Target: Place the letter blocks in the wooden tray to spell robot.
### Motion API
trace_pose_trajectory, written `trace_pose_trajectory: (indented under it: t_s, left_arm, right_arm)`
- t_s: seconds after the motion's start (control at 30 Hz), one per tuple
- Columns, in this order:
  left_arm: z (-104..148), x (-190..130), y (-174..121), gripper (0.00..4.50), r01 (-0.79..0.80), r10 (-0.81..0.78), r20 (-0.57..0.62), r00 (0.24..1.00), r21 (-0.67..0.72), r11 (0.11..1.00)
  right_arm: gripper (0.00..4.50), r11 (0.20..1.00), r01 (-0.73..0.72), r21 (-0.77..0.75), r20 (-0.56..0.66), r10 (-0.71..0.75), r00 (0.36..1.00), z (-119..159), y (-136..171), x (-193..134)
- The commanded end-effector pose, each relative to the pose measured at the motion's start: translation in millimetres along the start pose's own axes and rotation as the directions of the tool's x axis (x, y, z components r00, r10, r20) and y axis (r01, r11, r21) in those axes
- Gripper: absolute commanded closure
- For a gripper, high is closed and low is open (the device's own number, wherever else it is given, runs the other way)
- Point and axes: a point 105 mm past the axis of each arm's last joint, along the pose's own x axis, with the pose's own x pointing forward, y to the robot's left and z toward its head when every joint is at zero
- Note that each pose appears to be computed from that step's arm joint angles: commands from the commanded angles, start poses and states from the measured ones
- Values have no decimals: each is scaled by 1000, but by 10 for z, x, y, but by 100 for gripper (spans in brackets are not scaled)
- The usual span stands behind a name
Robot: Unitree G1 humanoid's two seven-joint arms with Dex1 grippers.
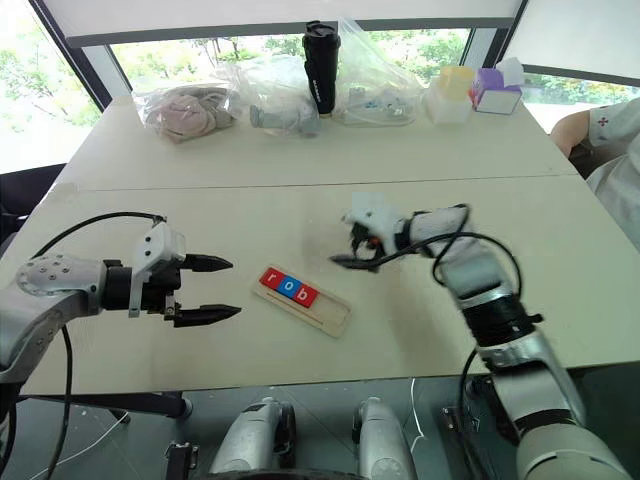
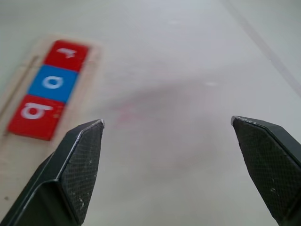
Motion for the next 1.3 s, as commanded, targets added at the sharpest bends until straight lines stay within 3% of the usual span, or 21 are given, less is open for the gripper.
trace_pose_trajectory:
  t_s: [0.03, 0.17, 0.3, 0.6, 0.7, 0.87, 0.97, 1.13, 1.3]
  left_arm:
    - [149, -15, -53, 0, 29, -30, 20, 999, 59, 998]
    - [187, -2, -39, 0, 27, -29, 29, 999, 65, 998]
    - [205, 29, -60, 0, 41, -43, 30, 999, 70, 997]
    - [207, 61, -56, 0, 46, -48, 31, 998, 73, 996]
    - [196, 68, -65, 0, 41, -44, 34, 998, 68, 997]
    - [182, 81, -79, 0, 31, -33, 42, 999, 60, 998]
    - [167, 92, -89, 0, 27, -30, 44, 999, 56, 998]
    - [156, 98, -88, 0, 21, -23, 46, 999, 53, 998]
    - [153, 103, -87, 0, 19, -22, 48, 999, 51, 999]
  right_arm:
    - [2, 981, 60, 183, 52, -71, 996, 41, -82, -303]
    - [2, 912, 236, 336, -53, -232, 971, -145, -274, -458]
    - [2, 691, 423, 586, -191, -389, 901, -337, -348, -489]
    - [2, 490, 628, 605, -419, -474, 774, -709, -306, -238]
    - [2, 455, 672, 585, -472, -483, 737, -799, -291, -180]
    - [2, 479, 669, 569, -506, -438, 743, -879, -93, 53]
    - [88, 483, 672, 561, -506, -443, 740, -859, -71, 121]
    - [336, 484, 698, 528, -524, -461, 716, -870, -84, 109]
    - [335, 482, 726, 490, -512, -515, 688, -842, -186, -154]
